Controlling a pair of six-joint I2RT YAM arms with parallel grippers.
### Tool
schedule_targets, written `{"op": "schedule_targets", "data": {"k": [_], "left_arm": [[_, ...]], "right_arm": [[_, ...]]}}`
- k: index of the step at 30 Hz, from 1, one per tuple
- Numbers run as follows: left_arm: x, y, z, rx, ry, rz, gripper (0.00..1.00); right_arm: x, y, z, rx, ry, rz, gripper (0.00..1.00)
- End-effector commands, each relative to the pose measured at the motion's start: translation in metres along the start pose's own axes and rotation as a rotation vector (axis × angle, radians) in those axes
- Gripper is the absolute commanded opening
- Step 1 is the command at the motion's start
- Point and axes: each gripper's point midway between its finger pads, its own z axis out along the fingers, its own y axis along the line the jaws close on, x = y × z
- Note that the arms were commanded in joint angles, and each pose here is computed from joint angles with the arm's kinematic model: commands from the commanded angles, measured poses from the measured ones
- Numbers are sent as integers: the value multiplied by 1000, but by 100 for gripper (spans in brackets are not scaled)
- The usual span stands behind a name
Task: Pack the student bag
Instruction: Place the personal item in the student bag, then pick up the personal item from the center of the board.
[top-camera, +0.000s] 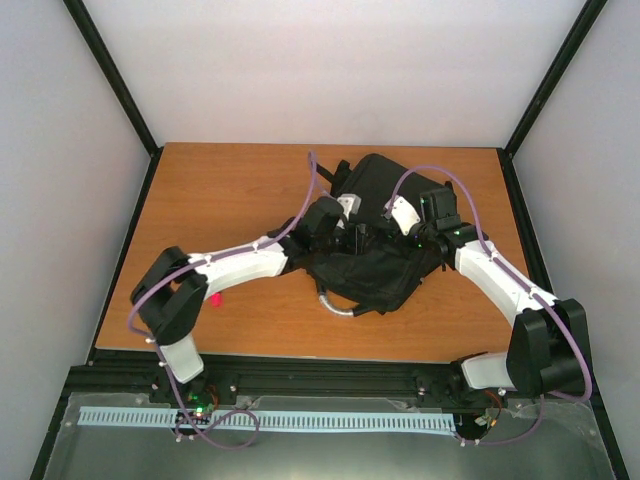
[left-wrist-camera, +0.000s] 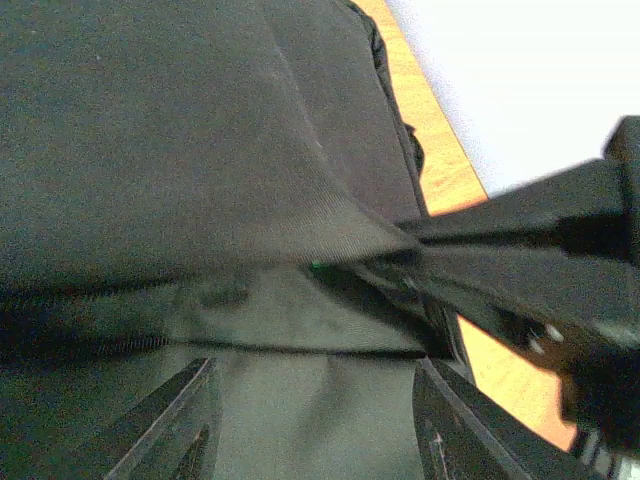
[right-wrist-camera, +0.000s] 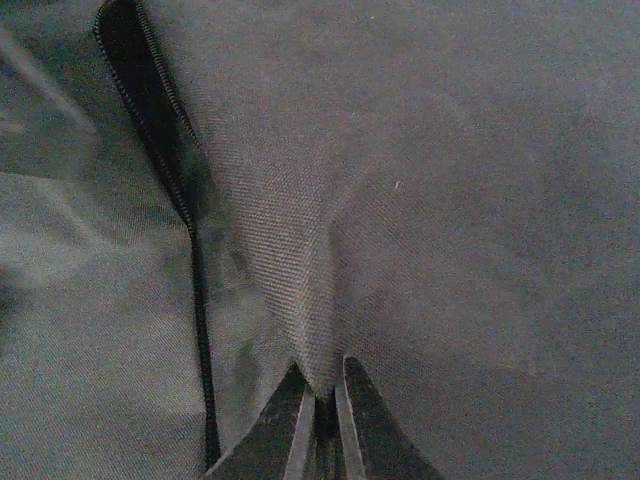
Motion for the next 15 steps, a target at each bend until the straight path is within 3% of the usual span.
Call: {"op": "schedule_targets", "data": {"k": [1,5,9,15], "left_arm": [[35,7,-35,-34,134,65,54],[49,38,-79,-176,124,75,60],[47,84,-127,-422,71,67,80],[64,176,-202,-819,24,-69,89]], "right_arm": [[-6,3,-2,-22,-29,2,3],[-5,2,-1,-25,-27,1,3],[-4,5,1,-43,-23,4,4],[-3,8,3,-65,-17,11,4]]}}
